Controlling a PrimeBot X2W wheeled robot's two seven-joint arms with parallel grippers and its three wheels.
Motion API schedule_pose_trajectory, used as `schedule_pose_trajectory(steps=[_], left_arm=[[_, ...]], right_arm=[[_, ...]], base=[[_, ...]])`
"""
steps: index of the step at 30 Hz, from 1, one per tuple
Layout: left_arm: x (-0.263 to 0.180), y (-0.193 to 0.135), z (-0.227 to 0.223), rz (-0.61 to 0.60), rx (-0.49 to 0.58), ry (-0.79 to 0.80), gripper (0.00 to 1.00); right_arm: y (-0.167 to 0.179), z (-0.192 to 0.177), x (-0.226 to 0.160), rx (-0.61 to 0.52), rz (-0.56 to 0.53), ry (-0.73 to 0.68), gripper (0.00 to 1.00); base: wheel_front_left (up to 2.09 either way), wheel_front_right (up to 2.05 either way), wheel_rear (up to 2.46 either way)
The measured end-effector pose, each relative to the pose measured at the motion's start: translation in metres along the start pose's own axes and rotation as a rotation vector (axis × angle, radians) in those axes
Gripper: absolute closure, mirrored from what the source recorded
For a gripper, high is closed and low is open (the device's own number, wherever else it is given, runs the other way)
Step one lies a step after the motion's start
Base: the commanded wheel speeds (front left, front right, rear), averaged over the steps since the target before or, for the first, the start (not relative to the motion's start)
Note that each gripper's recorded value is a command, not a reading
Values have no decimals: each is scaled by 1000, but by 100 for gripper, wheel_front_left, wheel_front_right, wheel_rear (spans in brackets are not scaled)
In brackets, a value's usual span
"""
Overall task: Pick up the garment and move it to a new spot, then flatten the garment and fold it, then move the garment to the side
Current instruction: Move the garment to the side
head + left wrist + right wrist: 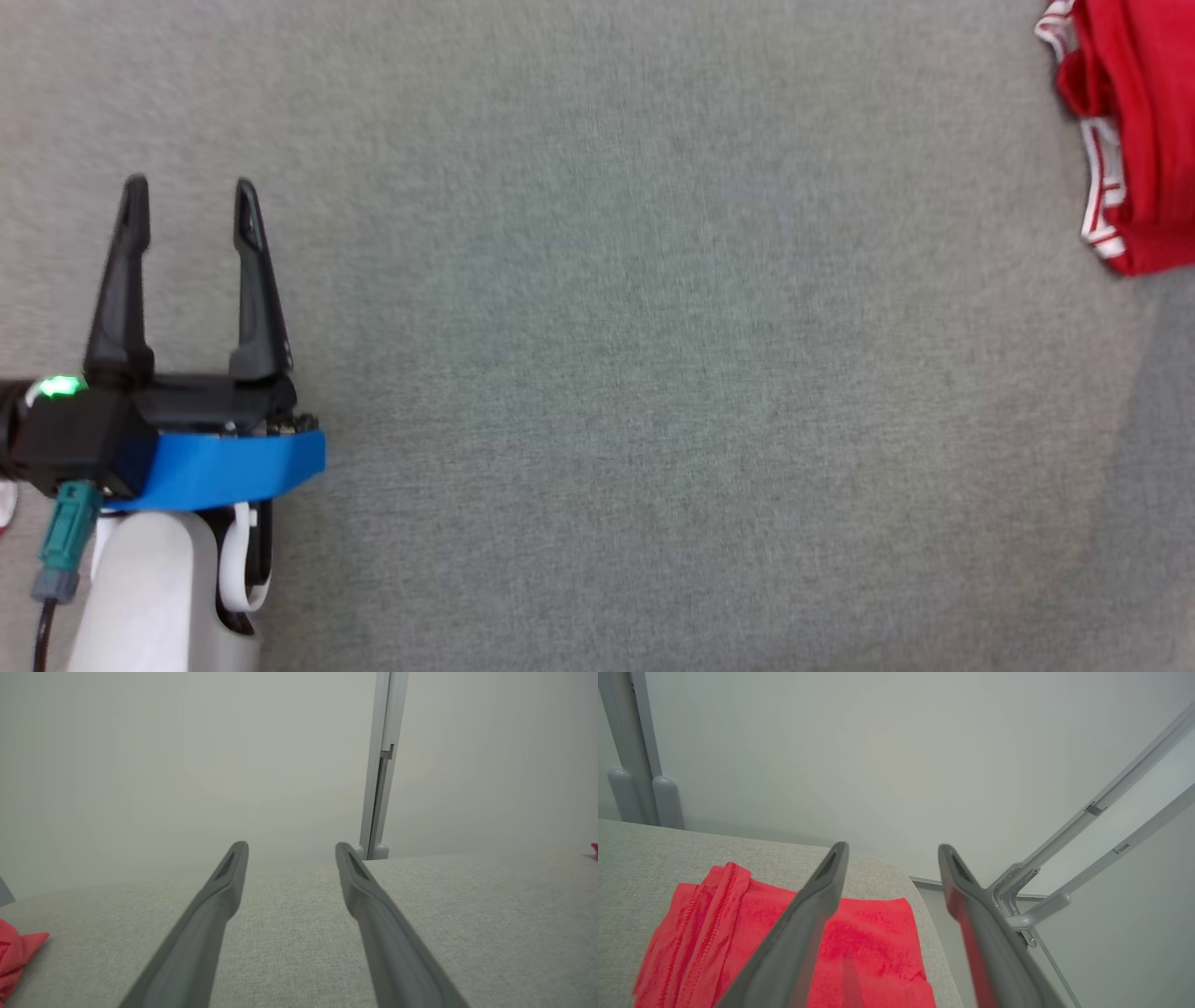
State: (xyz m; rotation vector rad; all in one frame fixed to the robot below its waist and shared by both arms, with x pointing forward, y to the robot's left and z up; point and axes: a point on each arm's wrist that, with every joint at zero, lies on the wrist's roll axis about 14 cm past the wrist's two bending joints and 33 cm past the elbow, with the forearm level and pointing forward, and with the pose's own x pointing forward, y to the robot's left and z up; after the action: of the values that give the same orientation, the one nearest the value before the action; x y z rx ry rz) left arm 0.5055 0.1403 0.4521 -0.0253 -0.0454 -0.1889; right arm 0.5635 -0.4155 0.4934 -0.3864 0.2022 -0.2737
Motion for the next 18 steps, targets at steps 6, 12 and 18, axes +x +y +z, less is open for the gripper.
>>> schedule_pose_trajectory(steps=[6,12,18], left_arm=[[-32,9,19,58,-17,-2,0],[-65,10,25,91,-38,22,0],[-85,3,34,95,-59,15,0]], right_arm=[[40,50,-26,85,98,-166,0],[98,97,-73,196,248,-321,0],[143,108,-135,323,353,-390,0]], base=[[0,0,0],[0,0,0],[0,0,0]])
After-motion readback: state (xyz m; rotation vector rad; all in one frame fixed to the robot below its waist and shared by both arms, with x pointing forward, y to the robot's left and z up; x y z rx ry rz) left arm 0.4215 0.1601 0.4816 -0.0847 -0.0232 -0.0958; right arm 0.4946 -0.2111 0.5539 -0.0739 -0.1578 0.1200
